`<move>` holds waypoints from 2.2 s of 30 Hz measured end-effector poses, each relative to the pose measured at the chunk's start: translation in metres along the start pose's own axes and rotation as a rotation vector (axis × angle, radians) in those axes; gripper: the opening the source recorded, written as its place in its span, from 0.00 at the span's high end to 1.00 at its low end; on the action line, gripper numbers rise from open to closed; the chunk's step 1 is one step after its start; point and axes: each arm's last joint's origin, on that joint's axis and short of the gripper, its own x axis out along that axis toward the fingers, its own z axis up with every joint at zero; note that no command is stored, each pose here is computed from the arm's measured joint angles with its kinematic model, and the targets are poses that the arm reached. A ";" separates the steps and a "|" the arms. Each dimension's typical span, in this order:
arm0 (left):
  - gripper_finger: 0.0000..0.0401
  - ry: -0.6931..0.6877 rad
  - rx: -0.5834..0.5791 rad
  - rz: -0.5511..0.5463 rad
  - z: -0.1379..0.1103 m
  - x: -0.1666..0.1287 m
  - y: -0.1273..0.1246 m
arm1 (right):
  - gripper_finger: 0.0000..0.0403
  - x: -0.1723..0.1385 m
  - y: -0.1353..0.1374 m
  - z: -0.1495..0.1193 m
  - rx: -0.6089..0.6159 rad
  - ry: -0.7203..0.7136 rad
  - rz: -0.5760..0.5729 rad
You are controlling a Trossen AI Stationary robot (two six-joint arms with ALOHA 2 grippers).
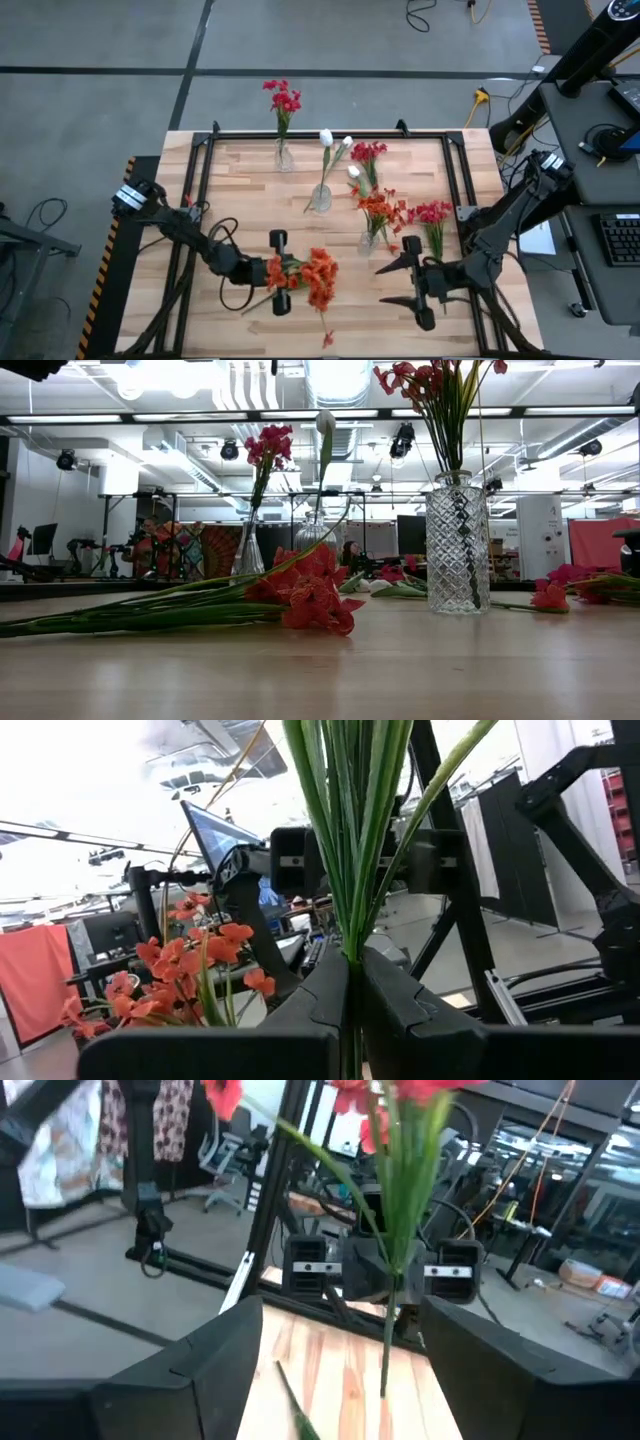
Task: Sort flowers into vase by color
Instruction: Put the middle left orange sprig flower into the bottom right transparent glass vase
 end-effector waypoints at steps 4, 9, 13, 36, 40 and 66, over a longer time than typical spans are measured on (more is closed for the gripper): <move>1.00 -0.003 -0.001 0.004 -0.001 0.005 -0.002 | 0.29 0.017 0.005 0.010 -0.030 0.022 -0.098; 1.00 -0.003 0.003 0.019 -0.002 0.010 0.000 | 0.26 0.038 0.009 0.020 -0.039 0.051 -0.177; 1.00 -0.002 0.003 0.030 -0.003 0.012 0.004 | 0.26 0.056 0.008 0.026 -0.025 0.050 -0.221; 1.00 -0.012 0.004 0.054 -0.007 0.019 0.018 | 0.29 0.099 -0.035 0.006 0.050 0.080 -0.260; 1.00 -0.010 0.009 0.065 -0.009 0.021 0.021 | 0.30 0.101 -0.039 0.005 0.050 0.083 -0.271; 1.00 0.051 0.039 0.069 -0.004 0.039 0.023 | 0.55 0.104 -0.047 0.000 0.050 0.108 -0.250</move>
